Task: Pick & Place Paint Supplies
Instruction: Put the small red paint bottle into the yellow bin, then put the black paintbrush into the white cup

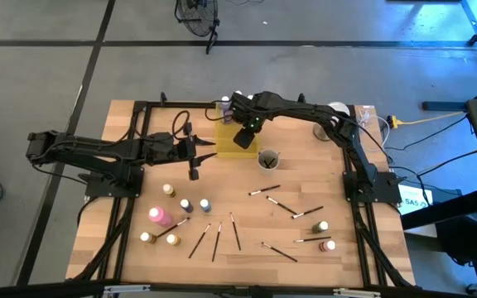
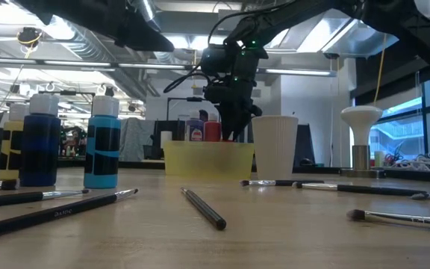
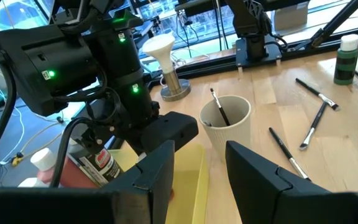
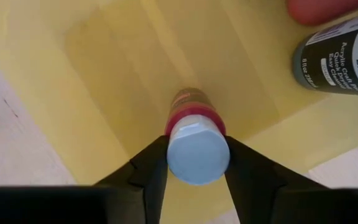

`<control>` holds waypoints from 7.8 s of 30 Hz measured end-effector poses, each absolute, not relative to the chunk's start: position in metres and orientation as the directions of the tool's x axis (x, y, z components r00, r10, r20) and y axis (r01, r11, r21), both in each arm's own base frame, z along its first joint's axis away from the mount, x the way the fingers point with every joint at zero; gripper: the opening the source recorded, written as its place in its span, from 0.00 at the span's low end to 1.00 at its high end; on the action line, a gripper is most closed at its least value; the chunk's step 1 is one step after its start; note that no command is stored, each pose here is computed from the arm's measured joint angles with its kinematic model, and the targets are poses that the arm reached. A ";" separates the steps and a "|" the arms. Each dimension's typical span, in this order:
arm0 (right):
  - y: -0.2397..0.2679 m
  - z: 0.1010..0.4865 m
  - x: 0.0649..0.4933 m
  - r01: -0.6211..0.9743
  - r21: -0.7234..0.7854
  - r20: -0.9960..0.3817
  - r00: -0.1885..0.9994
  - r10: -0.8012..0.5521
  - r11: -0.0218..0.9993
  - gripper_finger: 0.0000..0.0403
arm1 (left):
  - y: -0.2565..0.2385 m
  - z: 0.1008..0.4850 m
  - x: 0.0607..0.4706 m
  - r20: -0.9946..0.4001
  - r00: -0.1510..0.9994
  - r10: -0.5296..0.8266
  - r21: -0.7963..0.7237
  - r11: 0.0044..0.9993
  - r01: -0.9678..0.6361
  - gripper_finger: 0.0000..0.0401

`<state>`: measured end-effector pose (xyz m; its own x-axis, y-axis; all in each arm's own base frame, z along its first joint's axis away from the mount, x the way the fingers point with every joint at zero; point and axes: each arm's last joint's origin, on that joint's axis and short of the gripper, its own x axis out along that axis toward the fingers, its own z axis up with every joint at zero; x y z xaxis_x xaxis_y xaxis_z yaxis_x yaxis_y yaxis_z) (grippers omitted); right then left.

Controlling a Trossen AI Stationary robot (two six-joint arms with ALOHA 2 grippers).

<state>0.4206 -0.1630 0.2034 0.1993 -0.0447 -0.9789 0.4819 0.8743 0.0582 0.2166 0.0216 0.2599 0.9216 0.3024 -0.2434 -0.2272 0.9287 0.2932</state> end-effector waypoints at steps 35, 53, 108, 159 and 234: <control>-0.147 0.255 0.415 0.465 0.044 -0.994 0.110 -0.008 0.884 0.49 | 0.021 0.258 0.216 -0.262 0.917 0.301 0.296 0.929 -0.221 0.35; -0.040 0.285 0.417 0.204 0.109 -0.994 0.022 0.107 0.973 0.49 | 0.021 0.256 0.215 -0.289 0.911 0.296 0.277 0.936 -0.216 0.35; 0.030 0.289 0.405 0.346 -0.150 -0.987 0.007 -0.163 0.926 0.49 | -0.022 0.300 0.201 0.068 0.994 -0.090 0.142 0.987 0.080 0.35; 0.234 0.221 0.385 0.430 0.056 -0.998 0.001 0.061 0.901 0.46 | -0.074 0.297 0.182 0.011 0.937 -0.350 0.286 0.899 0.332 0.35; 0.221 0.154 0.384 0.355 0.013 -1.000 -0.017 0.021 0.935 0.38 | -0.075 0.292 0.183 -0.041 0.934 -0.355 0.263 0.898 0.353 0.35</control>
